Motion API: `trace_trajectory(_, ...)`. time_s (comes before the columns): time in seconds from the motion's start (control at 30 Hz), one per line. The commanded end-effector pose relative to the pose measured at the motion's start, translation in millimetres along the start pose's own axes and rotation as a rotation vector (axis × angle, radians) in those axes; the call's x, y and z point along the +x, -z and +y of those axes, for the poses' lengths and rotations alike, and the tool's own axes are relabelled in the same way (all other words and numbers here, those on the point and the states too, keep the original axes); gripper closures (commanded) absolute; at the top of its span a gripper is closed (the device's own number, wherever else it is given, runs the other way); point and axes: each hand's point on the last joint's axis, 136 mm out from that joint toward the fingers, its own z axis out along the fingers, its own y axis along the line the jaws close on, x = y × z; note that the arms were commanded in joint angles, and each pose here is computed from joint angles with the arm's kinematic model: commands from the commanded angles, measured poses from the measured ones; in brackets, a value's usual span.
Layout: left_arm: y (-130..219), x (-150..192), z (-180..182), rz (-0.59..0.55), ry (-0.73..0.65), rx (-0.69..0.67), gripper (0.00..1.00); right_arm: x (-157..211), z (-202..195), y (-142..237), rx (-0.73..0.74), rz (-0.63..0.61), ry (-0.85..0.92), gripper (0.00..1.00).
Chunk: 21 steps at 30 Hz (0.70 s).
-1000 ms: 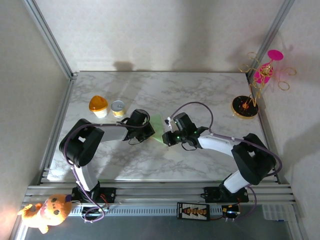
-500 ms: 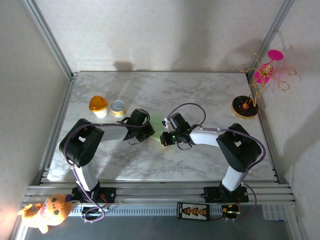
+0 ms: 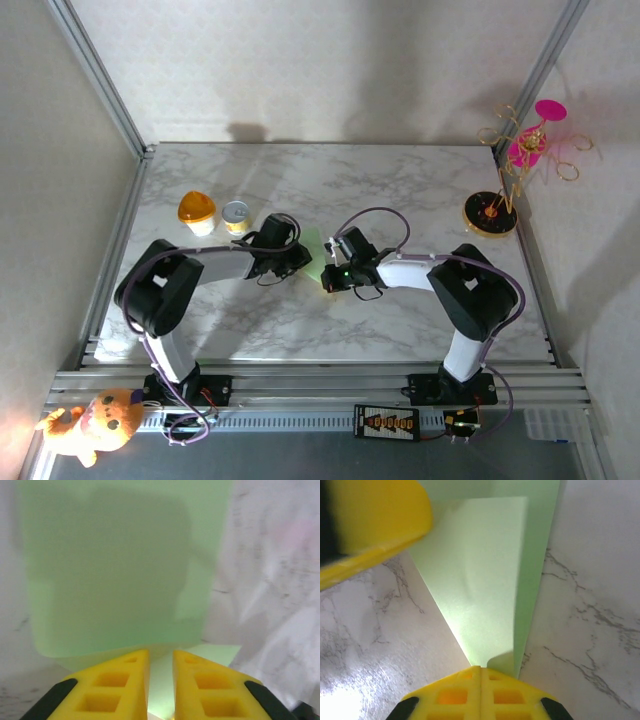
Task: Fold a paper plane with a square sheet of paper (pick it up from the middle)
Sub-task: Third fold the triangle at the center of the table.
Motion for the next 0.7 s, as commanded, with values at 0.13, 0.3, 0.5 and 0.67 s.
trace_trajectory(0.13, 19, 15, -30, -0.022, -0.103, 0.137, 0.84, 23, -21, -11, 0.073, 0.096, -0.071, 0.96)
trace_trajectory(0.3, 11, 32, -24, 0.008, -0.137, 0.121, 0.89, 28, -24, -12, 0.085, 0.118, -0.082, 0.96)
trace_trajectory(0.5, 1, 35, -15, 0.018, -0.139, 0.097, 0.92, 32, -26, -15, 0.089, 0.137, -0.092, 0.96)
trace_trajectory(0.67, -6, 35, -7, 0.021, -0.129, 0.062, 0.92, 36, -27, -16, 0.092, 0.151, -0.096, 0.96)
